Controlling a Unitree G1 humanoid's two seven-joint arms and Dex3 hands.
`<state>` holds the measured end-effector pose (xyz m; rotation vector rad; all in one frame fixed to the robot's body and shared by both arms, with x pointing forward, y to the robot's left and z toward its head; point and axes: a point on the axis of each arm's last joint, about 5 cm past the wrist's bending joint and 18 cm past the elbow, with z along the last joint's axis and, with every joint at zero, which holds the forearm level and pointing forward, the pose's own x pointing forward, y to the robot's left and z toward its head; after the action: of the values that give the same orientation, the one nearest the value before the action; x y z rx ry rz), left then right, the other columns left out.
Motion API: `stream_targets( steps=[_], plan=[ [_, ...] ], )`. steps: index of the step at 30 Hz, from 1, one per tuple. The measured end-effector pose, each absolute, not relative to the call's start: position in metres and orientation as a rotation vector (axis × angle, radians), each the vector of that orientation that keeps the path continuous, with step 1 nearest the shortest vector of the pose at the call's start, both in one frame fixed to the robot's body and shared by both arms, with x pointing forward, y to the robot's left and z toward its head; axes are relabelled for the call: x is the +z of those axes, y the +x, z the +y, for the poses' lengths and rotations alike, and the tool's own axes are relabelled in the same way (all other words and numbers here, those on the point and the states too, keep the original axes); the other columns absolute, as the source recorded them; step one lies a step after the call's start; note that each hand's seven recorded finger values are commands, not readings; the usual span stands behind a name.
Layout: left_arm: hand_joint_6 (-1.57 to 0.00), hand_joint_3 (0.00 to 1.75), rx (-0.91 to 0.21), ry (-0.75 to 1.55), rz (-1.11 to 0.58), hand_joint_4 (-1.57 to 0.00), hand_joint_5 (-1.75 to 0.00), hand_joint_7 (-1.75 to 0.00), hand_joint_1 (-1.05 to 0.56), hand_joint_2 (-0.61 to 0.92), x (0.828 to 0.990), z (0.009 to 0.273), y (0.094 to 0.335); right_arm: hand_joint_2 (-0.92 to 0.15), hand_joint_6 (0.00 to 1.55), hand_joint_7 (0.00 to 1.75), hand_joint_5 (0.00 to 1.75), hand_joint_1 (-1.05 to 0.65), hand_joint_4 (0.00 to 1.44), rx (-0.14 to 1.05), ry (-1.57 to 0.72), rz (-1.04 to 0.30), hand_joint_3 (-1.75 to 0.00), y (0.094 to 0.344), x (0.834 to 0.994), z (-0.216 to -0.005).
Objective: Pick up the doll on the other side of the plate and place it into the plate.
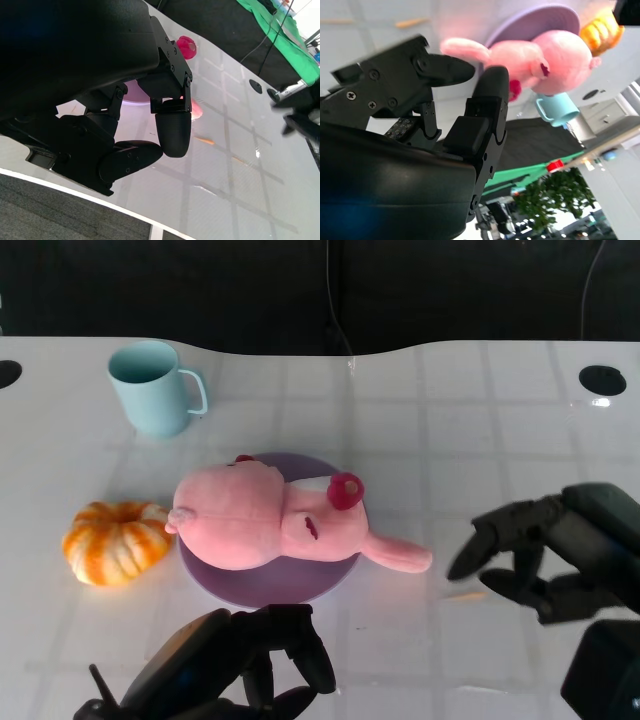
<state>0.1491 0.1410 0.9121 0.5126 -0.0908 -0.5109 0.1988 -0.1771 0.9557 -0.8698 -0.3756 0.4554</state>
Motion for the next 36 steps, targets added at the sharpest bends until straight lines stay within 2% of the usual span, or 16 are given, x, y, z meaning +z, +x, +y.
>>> stream_targets(
  steps=[4, 6, 11, 14, 18, 29, 36],
  plan=[
    [-0.72, 0.86, -0.507, 0.515, -0.092, -0.72, -1.75, -1.26, -0.23, 0.64, 0.913, 0.143, 0.150, -0.41, 0.91, 1.10, 1.55, -0.07, 0.91, 0.444, -0.897, -0.325, -1.07, 0.187, 0.955, -0.182],
    [-0.71, 0.85, -0.506, 0.520, -0.091, -0.71, -1.75, -1.27, -0.23, 0.65, 0.913, 0.145, 0.150, -0.44, 0.91, 1.10, 1.50, -0.07, 0.92, 0.439, -0.914, -0.309, -1.01, 0.182, 0.955, -0.183],
    [-0.70, 0.82, -0.498, 0.532, -0.089, -0.70, -1.75, -1.28, -0.23, 0.66, 0.914, 0.149, 0.151, -0.45, 0.93, 1.07, 1.54, -0.04, 0.93, 0.432, -0.959, -0.250, -0.94, 0.176, 0.951, -0.184],
    [-0.69, 0.80, -0.499, 0.536, -0.090, -0.70, -1.75, -1.30, -0.23, 0.68, 0.914, 0.150, 0.151, -0.55, 0.95, 0.97, 1.50, -0.06, 0.92, 0.433, -0.974, -0.228, -0.75, 0.177, 0.948, -0.185],
    [-0.69, 0.80, -0.504, 0.536, -0.099, -0.70, -1.75, -1.31, -0.22, 0.68, 0.914, 0.150, 0.152, -0.62, 0.93, 0.98, 1.55, -0.09, 0.88, 0.442, -0.997, -0.182, -0.64, 0.181, 0.942, -0.188],
    [-0.69, 0.78, -0.509, 0.533, -0.090, -0.68, -1.73, -1.30, -0.22, 0.69, 0.910, 0.151, 0.152, -0.67, 0.94, 0.94, 1.52, -0.07, 0.88, 0.478, -1.008, -0.156, -0.55, 0.183, 0.936, -0.186],
    [-0.69, 0.75, -0.506, 0.533, -0.094, -0.69, -1.73, -1.29, -0.22, 0.70, 0.910, 0.152, 0.152, -0.62, 0.96, 0.91, 1.47, -0.10, 0.91, 0.513, -1.001, -0.158, -0.65, 0.182, 0.933, -0.180]
  ],
)
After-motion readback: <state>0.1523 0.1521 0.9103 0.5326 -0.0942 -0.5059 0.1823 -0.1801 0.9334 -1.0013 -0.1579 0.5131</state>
